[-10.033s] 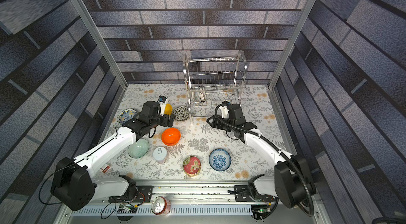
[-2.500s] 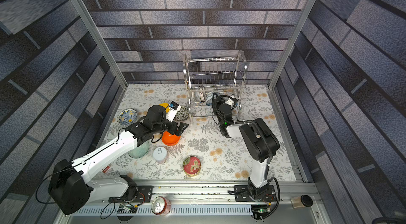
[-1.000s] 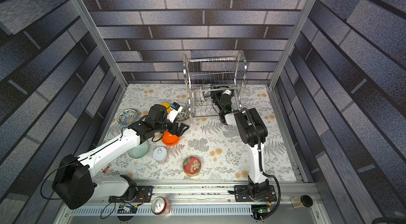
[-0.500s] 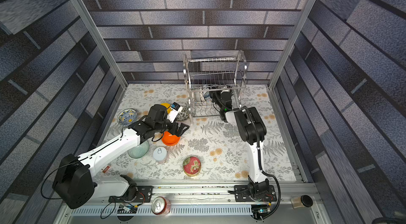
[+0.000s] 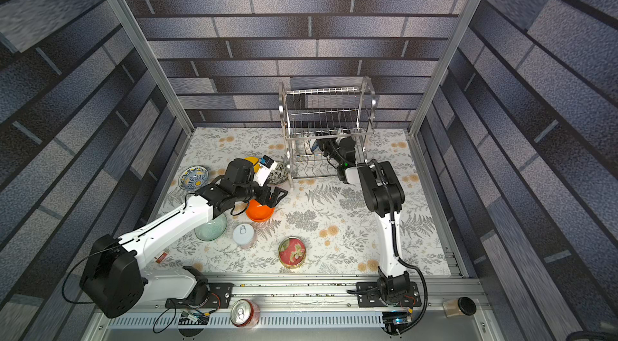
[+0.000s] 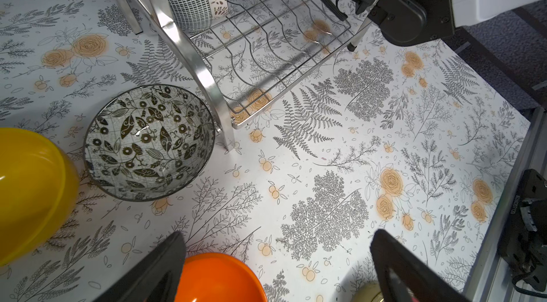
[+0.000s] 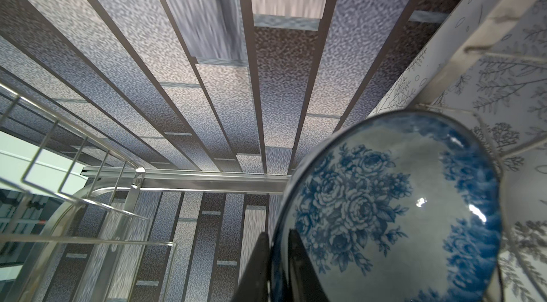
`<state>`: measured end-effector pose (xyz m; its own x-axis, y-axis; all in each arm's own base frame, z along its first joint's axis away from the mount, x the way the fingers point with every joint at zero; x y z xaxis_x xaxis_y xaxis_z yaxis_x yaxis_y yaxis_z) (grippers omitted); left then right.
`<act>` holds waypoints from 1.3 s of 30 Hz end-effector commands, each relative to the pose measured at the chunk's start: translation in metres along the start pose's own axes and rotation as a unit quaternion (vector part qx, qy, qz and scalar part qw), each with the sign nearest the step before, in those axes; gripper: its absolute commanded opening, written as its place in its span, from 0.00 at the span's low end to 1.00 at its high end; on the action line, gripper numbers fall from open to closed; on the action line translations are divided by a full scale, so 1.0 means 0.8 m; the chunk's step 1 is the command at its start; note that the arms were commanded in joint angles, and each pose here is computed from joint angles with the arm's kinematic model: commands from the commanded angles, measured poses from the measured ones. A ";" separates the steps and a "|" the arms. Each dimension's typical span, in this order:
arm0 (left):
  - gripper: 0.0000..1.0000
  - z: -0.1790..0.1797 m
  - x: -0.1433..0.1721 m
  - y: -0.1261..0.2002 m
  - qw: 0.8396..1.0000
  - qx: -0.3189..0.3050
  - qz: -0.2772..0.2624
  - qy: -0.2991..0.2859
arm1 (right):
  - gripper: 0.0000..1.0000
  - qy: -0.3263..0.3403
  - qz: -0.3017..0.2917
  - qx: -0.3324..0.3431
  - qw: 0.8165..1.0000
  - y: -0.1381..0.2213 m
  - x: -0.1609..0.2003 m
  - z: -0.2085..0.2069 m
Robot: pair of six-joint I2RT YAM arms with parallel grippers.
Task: Load bowls into a dish rack
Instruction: Place the bowl in the dish rack.
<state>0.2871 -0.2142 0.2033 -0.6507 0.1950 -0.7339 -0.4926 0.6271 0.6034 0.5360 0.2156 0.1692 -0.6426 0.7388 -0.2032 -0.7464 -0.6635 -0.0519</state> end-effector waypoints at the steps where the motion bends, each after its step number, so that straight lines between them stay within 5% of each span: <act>1: 1.00 -0.006 -0.009 0.006 1.000 0.012 -0.008 -0.011 | 0.18 0.023 0.044 -0.004 0.999 -0.005 0.007 0.001; 31: 1.00 -0.009 -0.013 0.012 1.000 0.012 -0.015 -0.016 | 0.51 0.078 0.038 0.029 0.996 0.020 0.007 0.015; 39: 1.00 -0.010 -0.013 0.013 1.000 0.012 -0.016 -0.018 | 0.53 0.092 0.040 0.036 0.994 0.032 0.012 0.020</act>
<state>0.2870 -0.2143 0.2032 -0.6493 0.1974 -0.7345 -0.4924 0.6269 0.6037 0.5120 0.2134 0.1612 -0.6882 0.6472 -0.3279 -0.7004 -0.7105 0.0675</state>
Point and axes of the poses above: each gripper's point midway between its finger pads, its own y axis back along the fingers, its own z axis along the line the jaws close on, x = y × z, the point moved 4 cm from there along y, back along the fingers, and after that the axes turned 8 degrees about y, right-handed, at the moved point
